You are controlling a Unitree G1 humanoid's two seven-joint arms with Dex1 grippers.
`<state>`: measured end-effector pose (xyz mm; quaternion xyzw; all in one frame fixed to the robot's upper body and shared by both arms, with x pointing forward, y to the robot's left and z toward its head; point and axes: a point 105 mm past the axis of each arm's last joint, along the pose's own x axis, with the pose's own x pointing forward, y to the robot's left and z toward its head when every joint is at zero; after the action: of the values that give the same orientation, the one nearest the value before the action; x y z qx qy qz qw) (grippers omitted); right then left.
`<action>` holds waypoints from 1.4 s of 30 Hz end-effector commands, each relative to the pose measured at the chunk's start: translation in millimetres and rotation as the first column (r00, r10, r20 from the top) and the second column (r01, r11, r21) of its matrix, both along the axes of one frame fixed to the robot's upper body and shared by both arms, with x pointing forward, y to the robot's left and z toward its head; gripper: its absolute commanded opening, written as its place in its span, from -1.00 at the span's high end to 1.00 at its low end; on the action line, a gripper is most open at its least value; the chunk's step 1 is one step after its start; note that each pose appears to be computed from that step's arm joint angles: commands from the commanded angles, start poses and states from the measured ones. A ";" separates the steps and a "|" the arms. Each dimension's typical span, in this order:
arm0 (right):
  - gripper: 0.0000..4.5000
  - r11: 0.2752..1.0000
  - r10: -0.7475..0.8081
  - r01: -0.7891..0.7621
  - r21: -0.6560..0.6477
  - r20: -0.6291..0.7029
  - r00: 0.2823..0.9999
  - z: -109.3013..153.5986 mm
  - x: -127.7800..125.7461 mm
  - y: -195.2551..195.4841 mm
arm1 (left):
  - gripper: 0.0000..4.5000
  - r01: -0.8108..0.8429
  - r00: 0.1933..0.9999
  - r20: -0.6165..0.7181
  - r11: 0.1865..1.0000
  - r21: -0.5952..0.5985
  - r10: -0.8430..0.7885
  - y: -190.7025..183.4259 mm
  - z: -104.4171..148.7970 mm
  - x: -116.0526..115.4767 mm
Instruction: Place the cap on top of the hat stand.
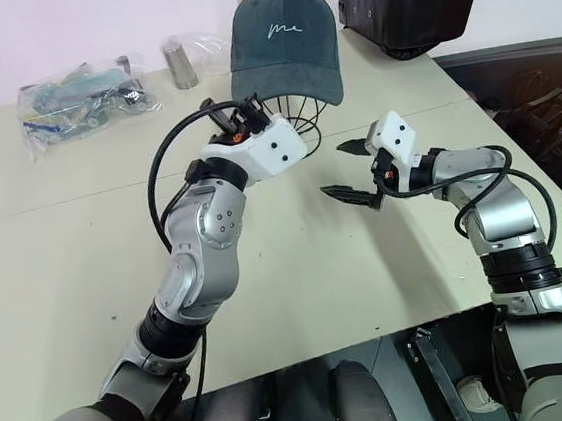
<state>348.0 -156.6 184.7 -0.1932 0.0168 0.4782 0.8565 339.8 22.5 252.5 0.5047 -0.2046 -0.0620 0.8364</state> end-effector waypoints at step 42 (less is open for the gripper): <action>-1.00 0.999 -0.004 0.006 -0.031 0.083 0.997 32.6 -2.5 -6.2 | 0.95 -0.002 0.998 0.066 0.987 0.158 -0.009 -14.7 -15.1 -9.0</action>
<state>345.2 -160.6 197.6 -0.2132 0.0224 0.4762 0.8528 335.1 8.7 222.0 0.5827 -0.1976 -0.0787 0.7843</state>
